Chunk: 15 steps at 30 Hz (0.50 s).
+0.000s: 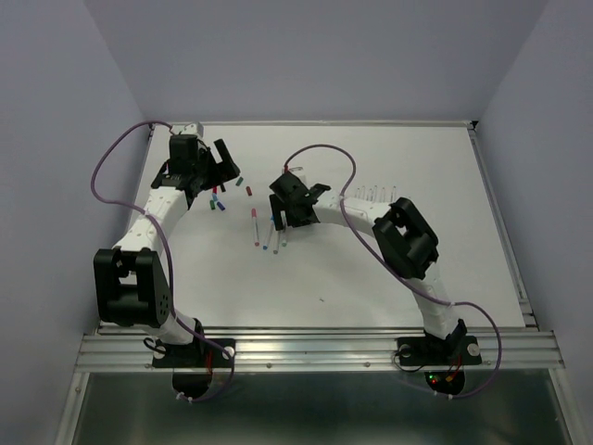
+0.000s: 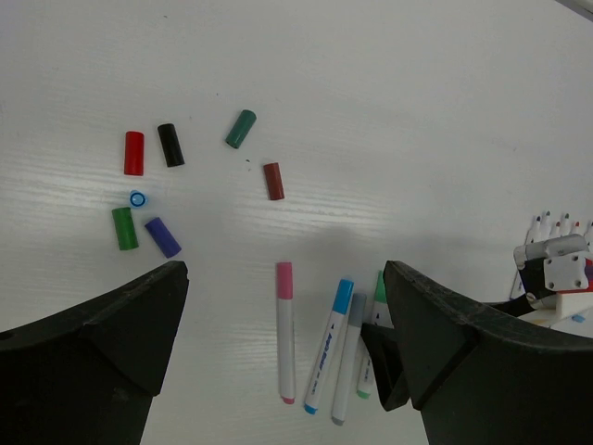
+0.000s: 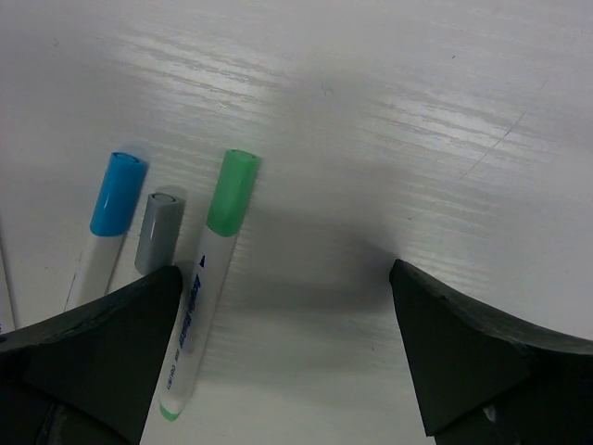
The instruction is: Open the pen caps
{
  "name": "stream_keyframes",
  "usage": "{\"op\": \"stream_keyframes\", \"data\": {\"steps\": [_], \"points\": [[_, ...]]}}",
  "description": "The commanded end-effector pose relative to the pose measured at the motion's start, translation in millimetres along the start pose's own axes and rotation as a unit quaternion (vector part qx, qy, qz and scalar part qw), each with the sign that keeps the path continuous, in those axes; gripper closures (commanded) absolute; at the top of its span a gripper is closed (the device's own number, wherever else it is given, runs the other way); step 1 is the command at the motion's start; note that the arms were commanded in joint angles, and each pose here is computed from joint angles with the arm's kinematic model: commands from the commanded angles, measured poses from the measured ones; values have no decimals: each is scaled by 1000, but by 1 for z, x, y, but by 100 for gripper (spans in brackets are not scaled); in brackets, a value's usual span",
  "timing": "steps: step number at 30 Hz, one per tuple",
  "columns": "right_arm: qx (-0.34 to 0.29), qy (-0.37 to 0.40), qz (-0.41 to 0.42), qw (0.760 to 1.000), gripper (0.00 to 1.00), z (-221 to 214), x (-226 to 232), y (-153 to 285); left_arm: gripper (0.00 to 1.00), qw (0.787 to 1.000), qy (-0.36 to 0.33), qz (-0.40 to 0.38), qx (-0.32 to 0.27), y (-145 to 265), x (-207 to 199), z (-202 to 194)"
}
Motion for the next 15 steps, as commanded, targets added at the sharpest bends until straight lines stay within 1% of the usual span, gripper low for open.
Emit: {"op": "stream_keyframes", "data": {"steps": [1,6,10,11,12,14,15], "points": [[-10,-2,-11,1000,0,3,6,5,1,999,-13,-1,-38,12,0,15],[2,-1,-26,1000,0,-8,1,7,1,999,-11,-1,-37,11,2,15],[21,6,-34,999,2,-28,2,12,1,999,-10,0,-37,11,3,15],[28,6,-44,999,4,-33,-3,11,1,999,-10,1,-37,11,4,15],[35,8,-49,998,10,-40,-4,14,1,999,-10,1,-38,11,4,15],[48,3,-56,997,13,-48,-9,14,1,999,-9,2,-38,12,5,15],[58,8,-61,996,16,-58,-13,15,1,999,-9,1,-39,12,5,15]]}}
Point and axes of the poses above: each gripper's point midway between its finger pads, its own y axis back along the fingers, its own x axis along the line the jaws close on, z = x × y, the point moved 5 cm from there along y, back along the fingers, and after that the axes turned 12 degrees about -y, right-handed, at the moved point
